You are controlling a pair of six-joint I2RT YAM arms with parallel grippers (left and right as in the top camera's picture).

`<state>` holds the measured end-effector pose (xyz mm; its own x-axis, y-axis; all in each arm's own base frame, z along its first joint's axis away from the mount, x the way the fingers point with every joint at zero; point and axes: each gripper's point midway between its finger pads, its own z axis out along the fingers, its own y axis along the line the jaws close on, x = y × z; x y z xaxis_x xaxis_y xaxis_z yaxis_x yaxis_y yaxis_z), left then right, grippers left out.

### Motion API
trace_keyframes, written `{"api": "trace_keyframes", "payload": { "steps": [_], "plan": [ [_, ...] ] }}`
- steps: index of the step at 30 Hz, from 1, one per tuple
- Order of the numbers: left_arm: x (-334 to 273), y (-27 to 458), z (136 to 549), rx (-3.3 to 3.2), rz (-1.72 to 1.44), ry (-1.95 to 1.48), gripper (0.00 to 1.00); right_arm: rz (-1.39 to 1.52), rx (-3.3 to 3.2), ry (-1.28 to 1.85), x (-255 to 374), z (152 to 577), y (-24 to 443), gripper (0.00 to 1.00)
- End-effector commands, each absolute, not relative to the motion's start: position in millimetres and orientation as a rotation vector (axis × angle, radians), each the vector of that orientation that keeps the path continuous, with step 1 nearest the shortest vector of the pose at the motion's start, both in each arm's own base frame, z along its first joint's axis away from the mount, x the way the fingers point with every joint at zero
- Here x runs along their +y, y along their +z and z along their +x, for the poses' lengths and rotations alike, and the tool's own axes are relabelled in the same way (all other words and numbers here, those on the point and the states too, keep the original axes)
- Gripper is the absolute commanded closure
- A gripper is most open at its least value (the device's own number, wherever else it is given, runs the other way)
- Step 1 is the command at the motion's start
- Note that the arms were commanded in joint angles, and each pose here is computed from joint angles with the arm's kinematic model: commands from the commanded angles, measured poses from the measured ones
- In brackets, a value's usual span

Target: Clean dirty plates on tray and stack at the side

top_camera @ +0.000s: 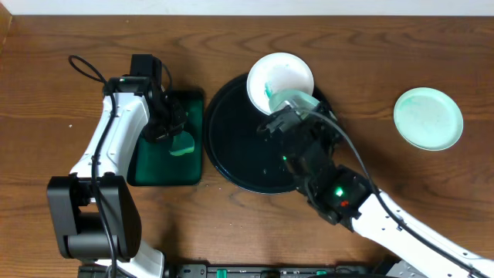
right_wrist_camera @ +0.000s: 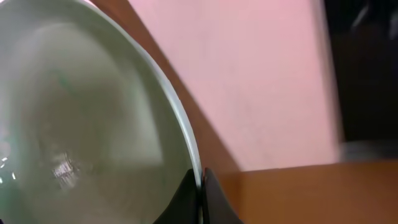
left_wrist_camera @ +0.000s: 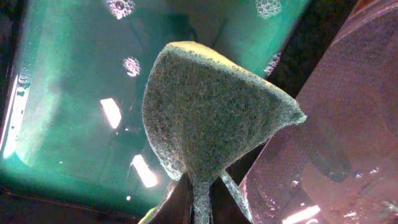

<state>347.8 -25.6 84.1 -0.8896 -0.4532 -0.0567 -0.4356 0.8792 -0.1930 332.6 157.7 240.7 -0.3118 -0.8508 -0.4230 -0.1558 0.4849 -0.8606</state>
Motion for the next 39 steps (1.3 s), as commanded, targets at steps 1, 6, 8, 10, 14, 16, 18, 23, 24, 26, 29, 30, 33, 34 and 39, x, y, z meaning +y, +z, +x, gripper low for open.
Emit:
{"api": "trace_keyframes", "payload": {
  "steps": [1,6,8,10,14,16,18,23,24,26,29,30,33,34,39],
  "plan": [
    [-22.3,83.4,346.3,2.957,-0.663,-0.243,0.92,-0.912,1.678,-1.1,152.7,326.4,269.6,0.99],
    [-21.7,83.4,346.3,2.958,-0.651,-0.237,0.92,-0.952,1.606,-1.133,168.5,318.3,282.2,0.99],
    [-21.7,83.2,346.2,2.958,-0.652,-0.237,0.93,-0.962,1.582,-1.139,173.7,316.0,286.7,0.99],
    [-21.7,83.2,346.2,2.958,-0.652,-0.237,0.92,-0.972,1.56,-1.152,178.0,313.6,291.4,0.99],
    [-21.7,83.2,346.2,2.958,-0.652,-0.237,0.93,-0.972,1.523,-1.161,186.0,308.4,300.4,0.99],
    [-21.7,83.3,346.2,2.958,-0.652,-0.237,0.93,-0.939,1.534,-1.114,188.9,308.3,299.5,0.99],
    [-21.7,83.2,346.1,2.959,-0.652,-0.237,0.93,-0.92,1.561,-1.093,185.6,314.6,292.2,0.99],
    [-21.7,83.0,344.5,2.965,-0.654,-0.236,0.92,-0.908,1.557,-1.064,202.5,301.9,284.3,0.99],
    [-21.8,83.1,344.6,2.965,-0.654,-0.236,0.92,-0.905,1.583,-1.011,201.6,308.0,276.4,0.99],
    [-21.8,82.9,343.2,2.97,-0.656,-0.235,0.93,-0.826,1.626,-1.012,192.4,312.1,272.0,0.99],
    [-21.7,82.7,341.6,2.979,-0.644,-0.232,0.93,-0.86,1.604,-0.981,207.1,299.6,269.8,0.99],
    [-21.8,82.7,341.7,2.979,-0.641,-0.232,0.92,-0.845,1.621,-0.948,205.8,304.3,266.3,0.99],
    [-21.8,82.6,341.2,2.981,-0.641,-0.232,0.93,-0.76,1.637,-1.037,189.8,305.8,276.1,0.99],
    [-21.7,82.6,340.9,2.982,-0.641,-0.231,0.92,-0.781,1.616,-1.075,193.0,299.3,280.8,0.99],
    [-21.8,82.8,342.2,2.977,-0.64,-0.233,0.92,-0.711,1.653,-1.064,180.5,310.0,280.9,0.99]
  ]
}}
